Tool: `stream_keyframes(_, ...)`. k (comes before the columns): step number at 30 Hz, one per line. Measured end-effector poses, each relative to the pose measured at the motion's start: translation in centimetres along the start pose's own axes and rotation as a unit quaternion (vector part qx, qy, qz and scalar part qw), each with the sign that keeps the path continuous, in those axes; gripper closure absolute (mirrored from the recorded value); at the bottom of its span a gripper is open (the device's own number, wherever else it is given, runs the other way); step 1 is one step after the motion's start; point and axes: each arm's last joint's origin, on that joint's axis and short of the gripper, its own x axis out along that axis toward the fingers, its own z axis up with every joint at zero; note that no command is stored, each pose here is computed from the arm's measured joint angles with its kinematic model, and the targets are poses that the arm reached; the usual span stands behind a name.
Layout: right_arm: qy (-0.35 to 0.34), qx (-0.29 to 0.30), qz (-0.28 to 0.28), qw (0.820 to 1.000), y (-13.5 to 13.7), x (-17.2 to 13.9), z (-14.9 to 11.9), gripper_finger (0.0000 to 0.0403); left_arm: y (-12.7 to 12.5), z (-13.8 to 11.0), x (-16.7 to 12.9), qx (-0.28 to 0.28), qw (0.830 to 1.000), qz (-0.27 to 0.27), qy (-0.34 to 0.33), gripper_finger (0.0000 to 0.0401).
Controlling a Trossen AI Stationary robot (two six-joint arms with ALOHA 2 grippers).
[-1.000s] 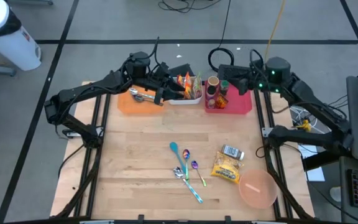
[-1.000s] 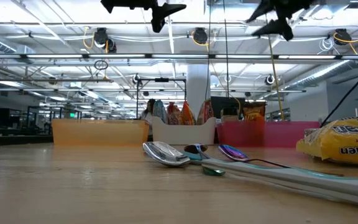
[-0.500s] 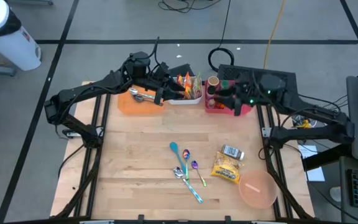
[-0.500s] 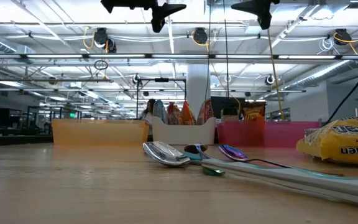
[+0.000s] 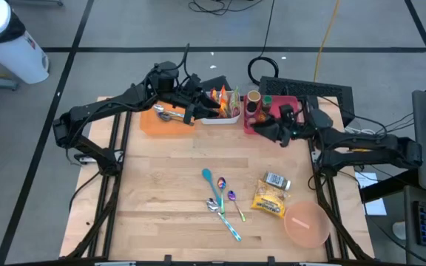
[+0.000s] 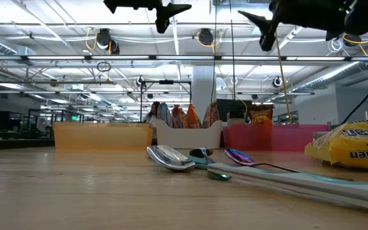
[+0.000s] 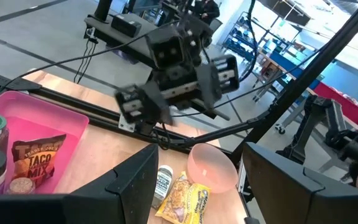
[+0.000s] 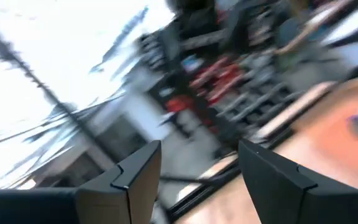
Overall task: Pick & Place Food Item
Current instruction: Put the blue baby spoon into the orange bin
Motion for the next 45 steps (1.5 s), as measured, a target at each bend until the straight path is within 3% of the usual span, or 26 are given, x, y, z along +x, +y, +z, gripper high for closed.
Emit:
stream_keyframes(4,0.043,-0.010,0.108,0.993,0.8,-0.4,-0.6,0.0197,0.0,0.0,0.0,0.000,1.000,0.000,0.000,0.0158)
stream_keyframes(8,0.081,-0.005,0.166,0.983,1.9,-0.4,-1.1,0.0198,0.0,0.0,0.0,0.000,1.000,0.000,0.000,0.0158)
stream_keyframes(19,0.091,-0.030,0.203,0.974,3.4,-0.1,-1.7,0.0198,0.0,0.0,0.0,0.003,1.000,0.000,-0.001,0.0158)
stream_keyframes(22,0.075,-0.037,0.206,0.975,4.0,0.2,-1.0,0.0198,0.0,0.5,0.0,0.032,0.999,0.018,-0.028,0.0158)
stream_keyframes(25,0.064,-0.057,0.209,0.974,4.7,0.5,-0.2,0.0198,-0.2,1.0,0.1,0.011,0.997,0.039,-0.064,0.0158)
stream_keyframes(30,0.083,-0.094,0.186,0.974,5.8,1.4,1.2,0.0198,-0.7,2.3,-0.1,-0.053,0.989,0.032,-0.138,0.0158)
stream_keyframes(35,0.138,-0.159,0.100,0.972,6.8,2.1,2.7,0.0198,-1.4,3.4,-0.3,-0.152,0.967,-0.007,-0.203,0.0158)
stream_keyframes(40,0.146,-0.251,0.020,0.957,8.1,1.9,4.4,0.0197,-2.7,4.1,-0.5,-0.108,0.966,-0.061,-0.228,0.0158)
stream_keyframes(45,0.129,-0.284,0.008,0.950,9.1,1.8,5.6,0.0197,-5.3,3.6,0.5,-0.079,0.969,-0.096,-0.212,0.0158)
